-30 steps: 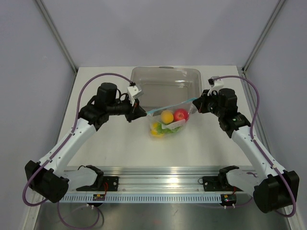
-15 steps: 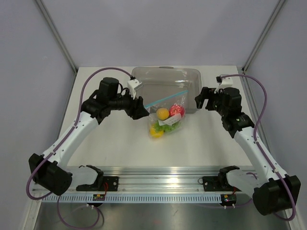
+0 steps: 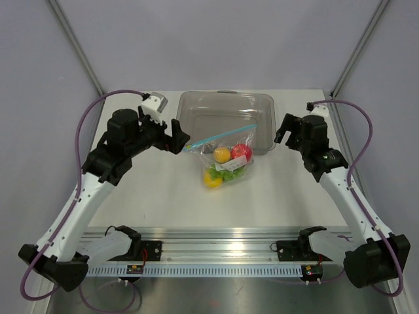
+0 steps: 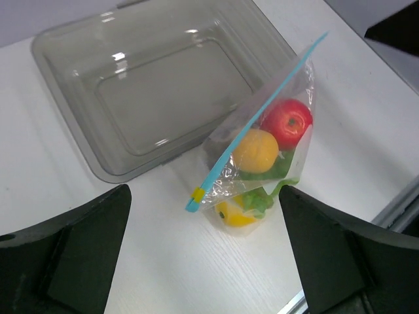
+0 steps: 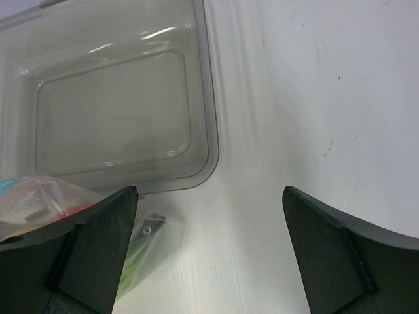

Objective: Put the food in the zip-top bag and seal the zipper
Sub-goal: Reset both arms

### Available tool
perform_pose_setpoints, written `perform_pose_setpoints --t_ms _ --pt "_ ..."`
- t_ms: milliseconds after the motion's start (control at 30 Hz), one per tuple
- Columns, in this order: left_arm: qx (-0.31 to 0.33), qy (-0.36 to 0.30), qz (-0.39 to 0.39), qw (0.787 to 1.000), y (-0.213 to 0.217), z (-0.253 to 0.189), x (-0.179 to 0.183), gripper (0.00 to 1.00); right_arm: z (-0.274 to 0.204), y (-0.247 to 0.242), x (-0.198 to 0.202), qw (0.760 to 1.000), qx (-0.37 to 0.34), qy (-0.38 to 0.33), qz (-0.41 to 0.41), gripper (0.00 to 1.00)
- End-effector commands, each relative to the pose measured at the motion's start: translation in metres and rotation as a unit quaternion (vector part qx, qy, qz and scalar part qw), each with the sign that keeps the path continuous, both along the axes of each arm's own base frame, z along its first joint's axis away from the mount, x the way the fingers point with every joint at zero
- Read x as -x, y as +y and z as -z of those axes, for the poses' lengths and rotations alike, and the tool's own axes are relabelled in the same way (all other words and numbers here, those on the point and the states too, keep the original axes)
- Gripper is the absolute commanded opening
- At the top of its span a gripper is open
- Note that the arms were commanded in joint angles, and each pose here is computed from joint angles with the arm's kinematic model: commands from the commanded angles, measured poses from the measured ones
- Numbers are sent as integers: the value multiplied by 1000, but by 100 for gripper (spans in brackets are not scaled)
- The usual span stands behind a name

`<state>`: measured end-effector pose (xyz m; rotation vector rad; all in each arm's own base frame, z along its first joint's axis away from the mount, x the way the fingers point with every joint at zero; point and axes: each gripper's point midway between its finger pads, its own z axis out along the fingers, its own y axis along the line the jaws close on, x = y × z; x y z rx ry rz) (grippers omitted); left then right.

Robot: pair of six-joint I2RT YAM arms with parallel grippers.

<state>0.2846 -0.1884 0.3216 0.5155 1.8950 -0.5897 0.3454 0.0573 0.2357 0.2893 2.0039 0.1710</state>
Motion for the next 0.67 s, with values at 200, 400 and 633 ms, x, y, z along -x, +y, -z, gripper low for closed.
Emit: perform_pose_setpoints --t_ms 200,400,633 --pt "13 30 -169 985 58 2 14 99 9 -42 9 983 5 77 165 100" --pt "-6 21 -339 940 127 47 28 99 16 -40 13 985 11 82 150 99" --pt "21 13 -389 921 150 65 47 99 29 -34 21 988 5 87 126 100"
